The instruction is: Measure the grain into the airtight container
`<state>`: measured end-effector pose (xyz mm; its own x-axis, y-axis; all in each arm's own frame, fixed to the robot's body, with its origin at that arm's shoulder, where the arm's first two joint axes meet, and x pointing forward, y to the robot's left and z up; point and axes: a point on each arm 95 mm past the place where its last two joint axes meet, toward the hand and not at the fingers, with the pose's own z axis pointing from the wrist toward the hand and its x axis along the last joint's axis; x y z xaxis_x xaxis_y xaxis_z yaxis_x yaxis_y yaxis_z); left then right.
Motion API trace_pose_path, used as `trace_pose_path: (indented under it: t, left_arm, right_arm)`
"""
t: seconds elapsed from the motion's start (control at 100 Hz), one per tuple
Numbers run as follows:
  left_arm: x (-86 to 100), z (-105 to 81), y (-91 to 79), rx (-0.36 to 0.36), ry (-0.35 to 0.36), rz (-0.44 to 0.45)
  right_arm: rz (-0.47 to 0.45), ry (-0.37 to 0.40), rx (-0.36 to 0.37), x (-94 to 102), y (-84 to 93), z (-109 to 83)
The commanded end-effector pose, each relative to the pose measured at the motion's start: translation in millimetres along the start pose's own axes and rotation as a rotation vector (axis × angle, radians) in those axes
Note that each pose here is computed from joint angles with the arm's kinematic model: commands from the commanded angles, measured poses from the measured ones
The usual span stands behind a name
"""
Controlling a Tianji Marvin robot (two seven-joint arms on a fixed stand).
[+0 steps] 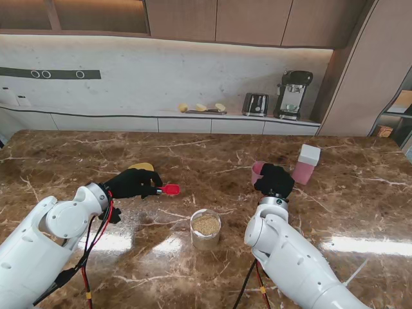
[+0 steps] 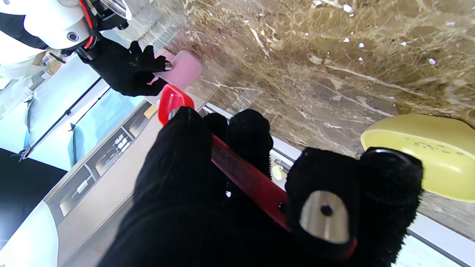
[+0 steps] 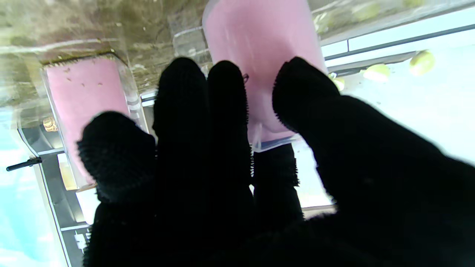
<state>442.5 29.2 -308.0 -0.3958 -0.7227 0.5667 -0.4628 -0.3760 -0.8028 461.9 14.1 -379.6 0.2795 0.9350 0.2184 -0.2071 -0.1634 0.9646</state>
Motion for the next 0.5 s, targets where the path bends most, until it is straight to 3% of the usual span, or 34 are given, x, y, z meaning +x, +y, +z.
trace_pose_path:
  t: [0.0, 0.49]
  left_arm:
    - [-1.2, 0.1, 3.4, -0.004, -0.001, -0.004]
    - [-1.9, -2.7, 2.3, -0.002, -0.003, 0.001]
  right_arm:
    - [0.005, -0.005, 0.045, 2.7, -9.7, -11.1]
    - [0.054, 0.039, 0.074, 10.6, -1.6, -30.9]
